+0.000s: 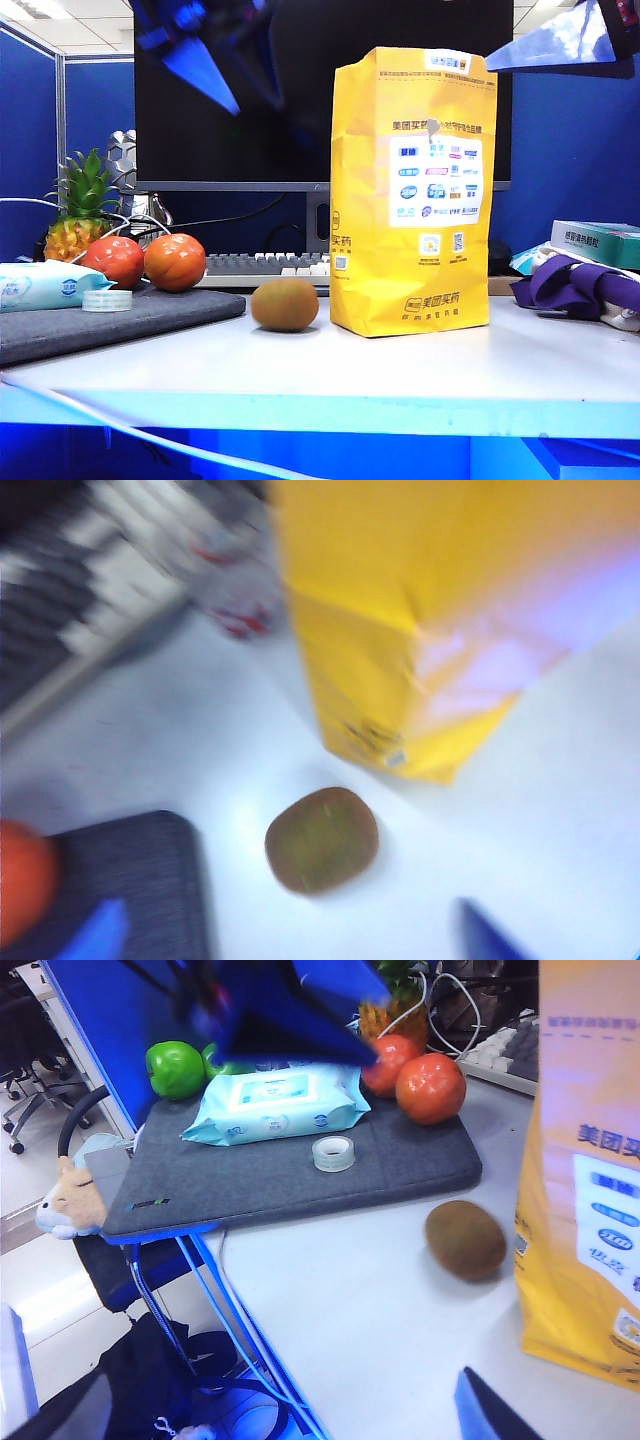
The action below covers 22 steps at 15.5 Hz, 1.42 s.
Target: Pick up the kiwifruit and throw it into the yellow paper bag.
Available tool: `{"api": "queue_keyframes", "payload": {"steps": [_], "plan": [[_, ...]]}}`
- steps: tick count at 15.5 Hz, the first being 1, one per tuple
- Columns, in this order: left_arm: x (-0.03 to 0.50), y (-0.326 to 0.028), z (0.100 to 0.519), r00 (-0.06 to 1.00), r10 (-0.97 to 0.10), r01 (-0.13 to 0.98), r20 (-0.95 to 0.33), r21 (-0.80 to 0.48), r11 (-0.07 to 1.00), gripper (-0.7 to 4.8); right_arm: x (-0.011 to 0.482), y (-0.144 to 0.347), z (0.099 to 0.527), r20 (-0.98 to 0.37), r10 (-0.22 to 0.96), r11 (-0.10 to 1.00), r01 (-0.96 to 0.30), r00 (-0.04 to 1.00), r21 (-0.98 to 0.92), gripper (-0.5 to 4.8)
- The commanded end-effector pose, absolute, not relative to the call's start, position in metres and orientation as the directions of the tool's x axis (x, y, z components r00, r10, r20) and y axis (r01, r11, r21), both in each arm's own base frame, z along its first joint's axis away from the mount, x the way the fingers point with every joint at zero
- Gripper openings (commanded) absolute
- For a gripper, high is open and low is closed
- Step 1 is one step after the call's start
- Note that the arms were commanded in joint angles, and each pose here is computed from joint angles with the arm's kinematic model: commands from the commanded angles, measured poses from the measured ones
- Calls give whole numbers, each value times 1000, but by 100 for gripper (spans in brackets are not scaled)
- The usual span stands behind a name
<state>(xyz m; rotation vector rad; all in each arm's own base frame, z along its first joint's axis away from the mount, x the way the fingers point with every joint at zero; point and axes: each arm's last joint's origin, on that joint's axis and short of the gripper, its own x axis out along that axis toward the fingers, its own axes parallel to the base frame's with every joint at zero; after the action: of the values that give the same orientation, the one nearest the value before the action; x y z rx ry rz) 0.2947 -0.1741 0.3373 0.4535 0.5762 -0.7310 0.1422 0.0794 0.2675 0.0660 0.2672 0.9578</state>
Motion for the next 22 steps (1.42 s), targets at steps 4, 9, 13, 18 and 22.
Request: {"api": "queue_keyframes", "payload": {"steps": [4, 9, 13, 18, 22], "plan": [[333, -192, 246, 423, -325, 886, -846, 311, 343, 479, 142, 79, 270, -189, 820, 570, -804, 541, 170, 479], [358, -205, 216, 490, -335, 871, -804, 443, 212, 479, 140, 78, 263, -248, 812, 575, -798, 529, 179, 479], [361, -209, 221, 446, -398, 895, -801, 407, 184, 479, 141, 78, 262, -263, 804, 580, -801, 533, 150, 479], [367, -214, 216, 332, -391, 943, -859, 301, 139, 479, 148, 81, 258, -281, 796, 586, -799, 536, 134, 479], [371, -215, 204, 300, -395, 954, -868, 266, 139, 479, 152, 83, 254, -292, 796, 583, -800, 530, 140, 479]]}}
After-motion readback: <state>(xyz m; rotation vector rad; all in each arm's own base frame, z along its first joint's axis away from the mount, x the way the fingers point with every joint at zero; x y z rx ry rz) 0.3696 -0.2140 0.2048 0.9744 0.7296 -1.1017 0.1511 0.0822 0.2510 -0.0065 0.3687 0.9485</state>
